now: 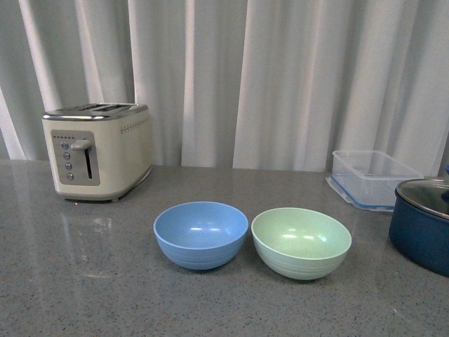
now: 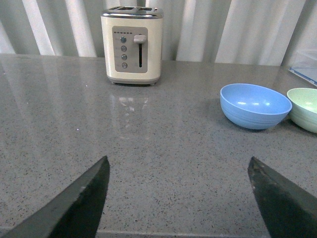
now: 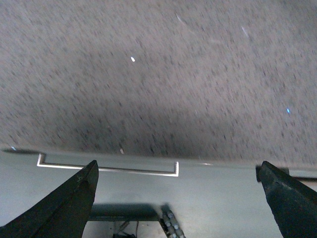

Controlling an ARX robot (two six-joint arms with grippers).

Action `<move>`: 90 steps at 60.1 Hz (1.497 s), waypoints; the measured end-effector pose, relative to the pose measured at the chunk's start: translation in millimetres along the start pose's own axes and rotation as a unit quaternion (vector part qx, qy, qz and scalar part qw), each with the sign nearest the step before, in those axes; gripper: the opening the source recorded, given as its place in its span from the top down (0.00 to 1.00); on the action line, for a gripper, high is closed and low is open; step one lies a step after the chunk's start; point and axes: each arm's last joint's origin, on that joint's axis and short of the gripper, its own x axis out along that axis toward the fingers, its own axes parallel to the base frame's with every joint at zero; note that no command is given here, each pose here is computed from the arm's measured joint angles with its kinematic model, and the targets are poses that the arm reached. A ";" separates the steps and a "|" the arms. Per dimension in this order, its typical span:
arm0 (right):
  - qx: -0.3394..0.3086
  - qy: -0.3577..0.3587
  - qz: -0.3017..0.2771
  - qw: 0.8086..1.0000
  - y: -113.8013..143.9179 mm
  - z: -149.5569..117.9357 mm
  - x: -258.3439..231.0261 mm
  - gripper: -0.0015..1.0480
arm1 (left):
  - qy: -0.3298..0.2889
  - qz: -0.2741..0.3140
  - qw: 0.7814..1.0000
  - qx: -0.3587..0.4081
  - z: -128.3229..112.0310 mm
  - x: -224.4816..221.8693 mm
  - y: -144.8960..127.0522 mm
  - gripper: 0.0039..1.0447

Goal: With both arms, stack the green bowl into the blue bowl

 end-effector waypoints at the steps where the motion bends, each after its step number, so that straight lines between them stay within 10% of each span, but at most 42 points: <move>1: 0.000 0.002 0.007 1.000 1.3 7.8 1.9 0.10 | 0.000 0.000 1.000 0.000 0.0 0.0 0.0 0.12; 40: 0.045 0.063 0.091 0.993 55.0 160.5 99.9 0.10 | 0.000 0.000 1.000 0.000 0.0 0.0 0.0 0.06; 90: 0.038 0.094 0.106 0.989 81.7 192.0 181.8 0.10 | 0.000 0.000 1.000 0.000 0.0 0.0 0.0 0.06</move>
